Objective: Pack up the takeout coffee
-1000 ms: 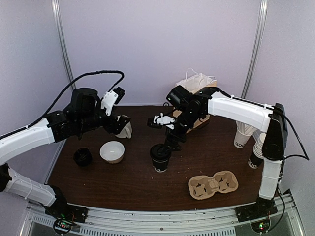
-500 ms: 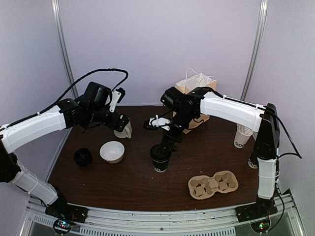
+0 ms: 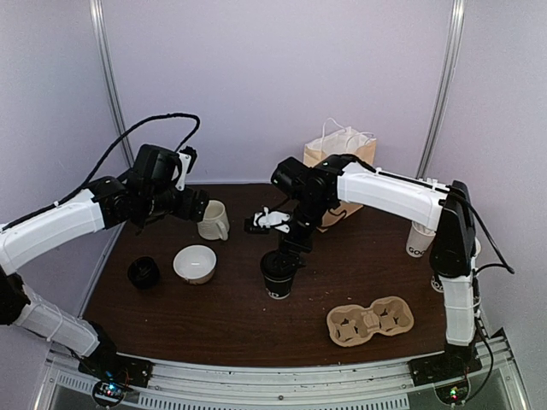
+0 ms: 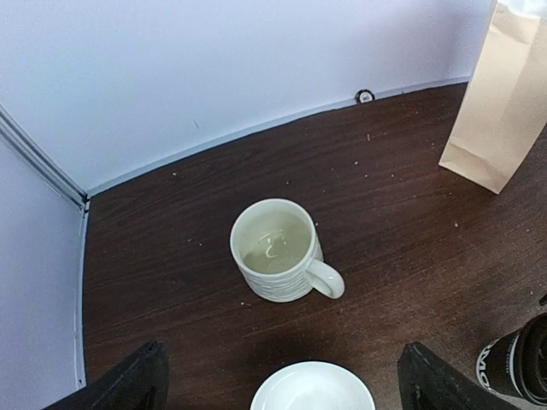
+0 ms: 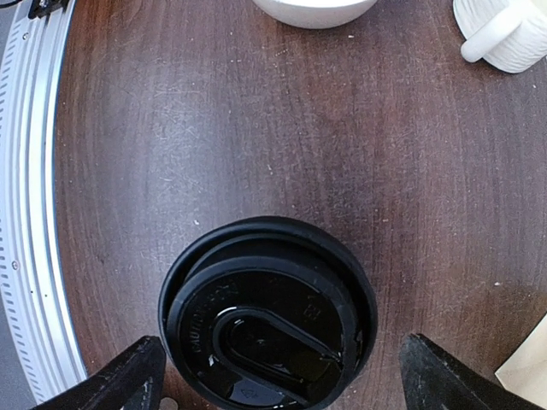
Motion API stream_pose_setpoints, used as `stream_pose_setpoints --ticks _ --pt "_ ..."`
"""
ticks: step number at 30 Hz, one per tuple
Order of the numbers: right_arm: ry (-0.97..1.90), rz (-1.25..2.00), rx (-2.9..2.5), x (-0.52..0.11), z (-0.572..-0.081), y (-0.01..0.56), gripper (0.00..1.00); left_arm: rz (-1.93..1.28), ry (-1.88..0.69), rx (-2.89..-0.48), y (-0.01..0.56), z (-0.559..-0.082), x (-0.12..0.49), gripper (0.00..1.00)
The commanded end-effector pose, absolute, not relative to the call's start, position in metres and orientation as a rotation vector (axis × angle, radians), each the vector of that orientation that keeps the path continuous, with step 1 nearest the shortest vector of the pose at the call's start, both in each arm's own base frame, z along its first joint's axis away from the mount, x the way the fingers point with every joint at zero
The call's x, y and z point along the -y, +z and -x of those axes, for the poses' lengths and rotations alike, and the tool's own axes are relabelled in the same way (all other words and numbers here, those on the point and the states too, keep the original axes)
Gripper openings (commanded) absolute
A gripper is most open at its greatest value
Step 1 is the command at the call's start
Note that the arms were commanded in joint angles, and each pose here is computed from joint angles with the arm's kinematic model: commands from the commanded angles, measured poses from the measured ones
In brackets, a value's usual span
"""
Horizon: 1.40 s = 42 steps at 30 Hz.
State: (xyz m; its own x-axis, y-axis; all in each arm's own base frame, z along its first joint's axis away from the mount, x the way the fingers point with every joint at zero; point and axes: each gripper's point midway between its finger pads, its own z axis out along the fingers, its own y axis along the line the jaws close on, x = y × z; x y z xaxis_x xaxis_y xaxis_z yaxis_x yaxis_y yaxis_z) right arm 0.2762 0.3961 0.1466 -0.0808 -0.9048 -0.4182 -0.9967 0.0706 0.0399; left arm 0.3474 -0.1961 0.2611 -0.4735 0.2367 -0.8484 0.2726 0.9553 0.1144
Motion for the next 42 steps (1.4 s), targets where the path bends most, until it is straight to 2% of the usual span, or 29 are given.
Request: stream_pose_setpoints --ticks 1,8,12,18,25,33,42 --pt "0.446 1.957 -2.059 -0.398 -0.271 0.145 1.00 -0.339 0.003 -2.088 0.270 -0.356 0.191 0.97" --pt "0.413 1.955 -2.076 -0.400 -0.276 0.138 0.99 -0.360 0.015 -2.052 0.275 -0.354 0.188 0.97" --pt "0.395 1.943 -2.080 -0.402 -0.279 0.137 0.89 -0.369 0.021 -2.050 0.275 -0.354 0.188 0.97" --pt "0.380 1.918 -2.085 -0.403 -0.283 0.141 0.81 -0.380 0.030 -2.058 0.274 -0.354 0.188 0.98" --pt "0.334 1.867 -2.097 -0.391 -0.294 0.155 0.79 -0.395 0.026 -2.062 0.272 -0.354 0.190 0.97" --pt "0.306 1.665 -2.221 -0.340 -0.336 0.171 0.77 -0.406 0.024 -2.068 0.271 -0.354 0.192 0.97" --pt "0.157 1.394 -2.398 -0.242 -0.386 0.175 0.75 -0.416 0.026 -2.079 0.267 -0.354 0.193 0.97"
